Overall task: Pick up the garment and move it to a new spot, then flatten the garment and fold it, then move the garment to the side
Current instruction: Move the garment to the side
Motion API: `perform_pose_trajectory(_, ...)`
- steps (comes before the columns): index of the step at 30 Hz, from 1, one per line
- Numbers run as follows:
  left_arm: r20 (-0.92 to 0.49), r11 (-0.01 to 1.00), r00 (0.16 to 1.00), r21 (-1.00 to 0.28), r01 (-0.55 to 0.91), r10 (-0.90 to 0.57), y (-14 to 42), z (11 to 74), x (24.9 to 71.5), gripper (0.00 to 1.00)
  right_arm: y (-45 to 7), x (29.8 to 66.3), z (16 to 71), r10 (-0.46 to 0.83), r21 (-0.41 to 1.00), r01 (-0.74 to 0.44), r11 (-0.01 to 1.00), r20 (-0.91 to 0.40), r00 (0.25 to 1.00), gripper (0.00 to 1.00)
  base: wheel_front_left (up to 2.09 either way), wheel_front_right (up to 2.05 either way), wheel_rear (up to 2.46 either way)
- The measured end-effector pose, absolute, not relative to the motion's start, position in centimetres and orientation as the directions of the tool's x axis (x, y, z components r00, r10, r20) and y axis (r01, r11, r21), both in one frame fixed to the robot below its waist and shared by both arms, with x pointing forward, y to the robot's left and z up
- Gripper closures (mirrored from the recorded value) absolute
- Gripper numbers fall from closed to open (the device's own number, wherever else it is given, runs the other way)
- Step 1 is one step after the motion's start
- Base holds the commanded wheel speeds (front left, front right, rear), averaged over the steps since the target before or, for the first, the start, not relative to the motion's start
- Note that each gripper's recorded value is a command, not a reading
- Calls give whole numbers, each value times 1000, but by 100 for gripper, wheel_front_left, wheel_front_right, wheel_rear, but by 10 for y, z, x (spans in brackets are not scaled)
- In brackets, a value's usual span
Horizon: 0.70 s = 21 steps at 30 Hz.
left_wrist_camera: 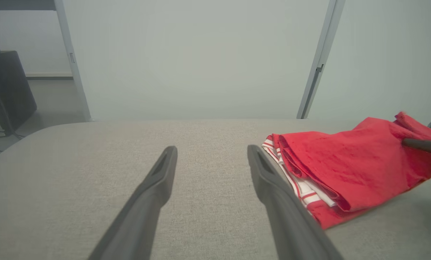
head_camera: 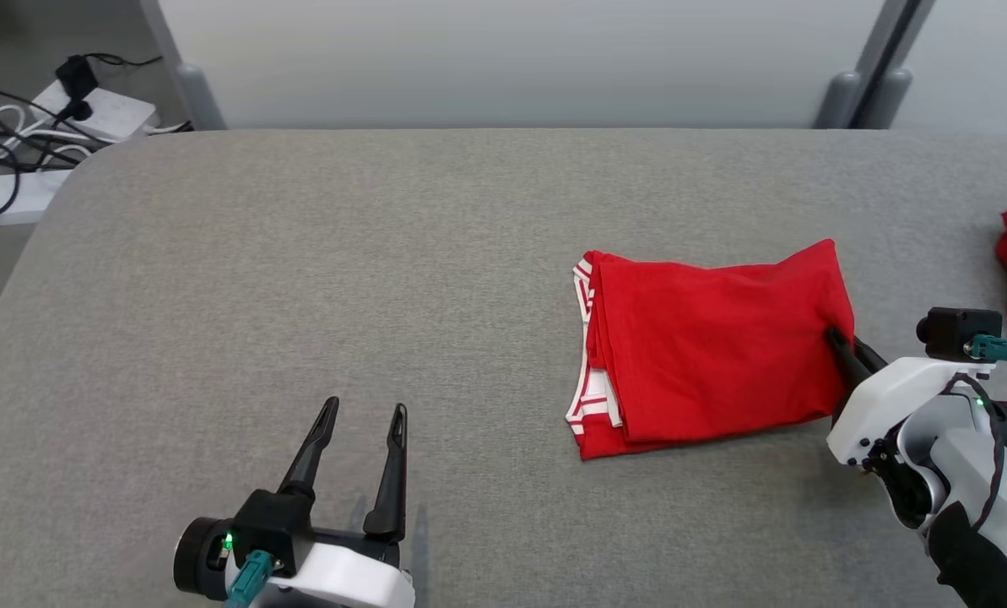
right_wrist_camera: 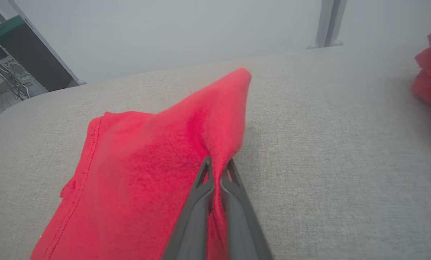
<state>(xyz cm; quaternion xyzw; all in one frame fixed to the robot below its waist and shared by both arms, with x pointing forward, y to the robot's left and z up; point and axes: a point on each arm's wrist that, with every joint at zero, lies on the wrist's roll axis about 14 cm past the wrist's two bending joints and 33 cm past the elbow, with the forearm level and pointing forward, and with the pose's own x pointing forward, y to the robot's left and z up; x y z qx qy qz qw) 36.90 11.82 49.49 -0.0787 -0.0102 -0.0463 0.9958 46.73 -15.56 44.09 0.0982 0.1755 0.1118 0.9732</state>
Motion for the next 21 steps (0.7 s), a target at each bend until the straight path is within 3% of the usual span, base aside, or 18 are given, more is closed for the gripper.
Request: perform_pose_trajectory(21,51,890,906,-175,422,-420,0,496,408,0,-278,404,453,-57,222,122,967,-280,958,100,0,0,0)
